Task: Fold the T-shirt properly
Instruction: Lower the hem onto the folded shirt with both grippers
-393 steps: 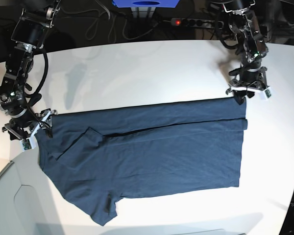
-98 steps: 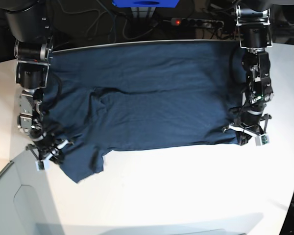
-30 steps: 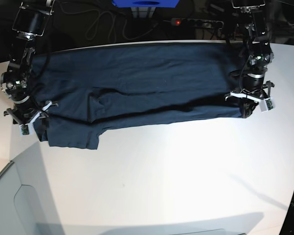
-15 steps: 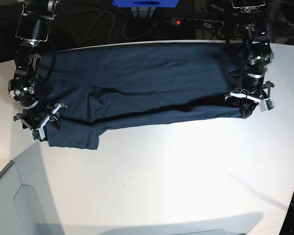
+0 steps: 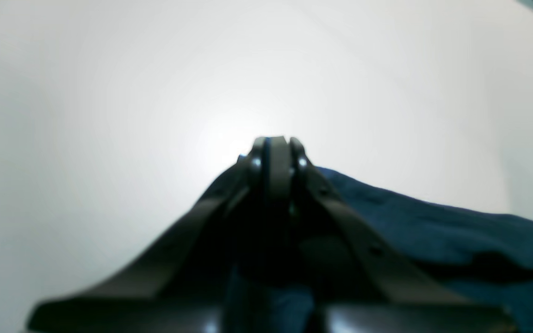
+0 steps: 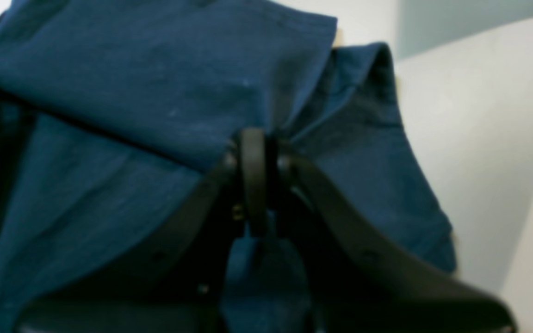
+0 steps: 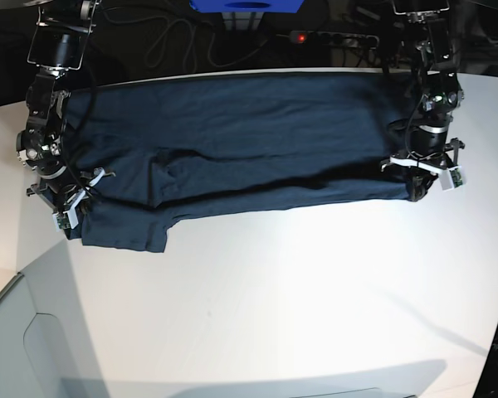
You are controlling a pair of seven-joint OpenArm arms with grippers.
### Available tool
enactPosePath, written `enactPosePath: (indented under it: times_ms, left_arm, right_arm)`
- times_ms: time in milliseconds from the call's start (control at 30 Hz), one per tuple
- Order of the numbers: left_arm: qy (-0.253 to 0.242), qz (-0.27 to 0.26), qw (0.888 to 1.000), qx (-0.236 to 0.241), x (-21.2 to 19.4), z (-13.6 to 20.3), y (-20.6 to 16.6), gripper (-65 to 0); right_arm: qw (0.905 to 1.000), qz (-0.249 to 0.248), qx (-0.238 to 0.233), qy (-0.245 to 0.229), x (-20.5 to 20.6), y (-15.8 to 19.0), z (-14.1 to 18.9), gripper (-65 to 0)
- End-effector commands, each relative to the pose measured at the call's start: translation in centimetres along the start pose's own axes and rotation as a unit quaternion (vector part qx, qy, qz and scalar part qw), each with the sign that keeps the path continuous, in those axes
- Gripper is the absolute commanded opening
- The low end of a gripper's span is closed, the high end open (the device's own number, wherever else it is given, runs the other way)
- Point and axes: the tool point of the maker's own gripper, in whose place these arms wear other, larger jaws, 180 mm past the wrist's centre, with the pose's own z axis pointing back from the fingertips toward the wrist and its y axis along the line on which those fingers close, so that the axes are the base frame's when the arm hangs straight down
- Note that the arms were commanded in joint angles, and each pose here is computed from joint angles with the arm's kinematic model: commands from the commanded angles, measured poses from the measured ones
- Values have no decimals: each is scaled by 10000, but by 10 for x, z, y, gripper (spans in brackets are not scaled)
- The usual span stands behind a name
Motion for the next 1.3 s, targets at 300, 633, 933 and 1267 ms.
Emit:
enactPosePath:
  times_ms: [300, 633, 933, 1267]
  left_arm:
    - [-274, -68, 9996, -5, 17, 0, 2, -650]
    - [-298, -84, 9995, -25, 19, 2, 0, -650]
    - [-227, -117, 9997, 2, 14, 5, 3, -650]
    - [-160, -127, 9998, 17, 8, 8, 5, -650]
  right_arm:
    - [9943, 740, 403, -657, 39, 18, 30, -647]
    - [9951, 620, 95, -762, 33, 5, 54, -647]
    - [9969, 532, 0, -578, 10, -2, 62, -647]
    - [9945, 830, 153, -624, 11, 7, 76, -647]
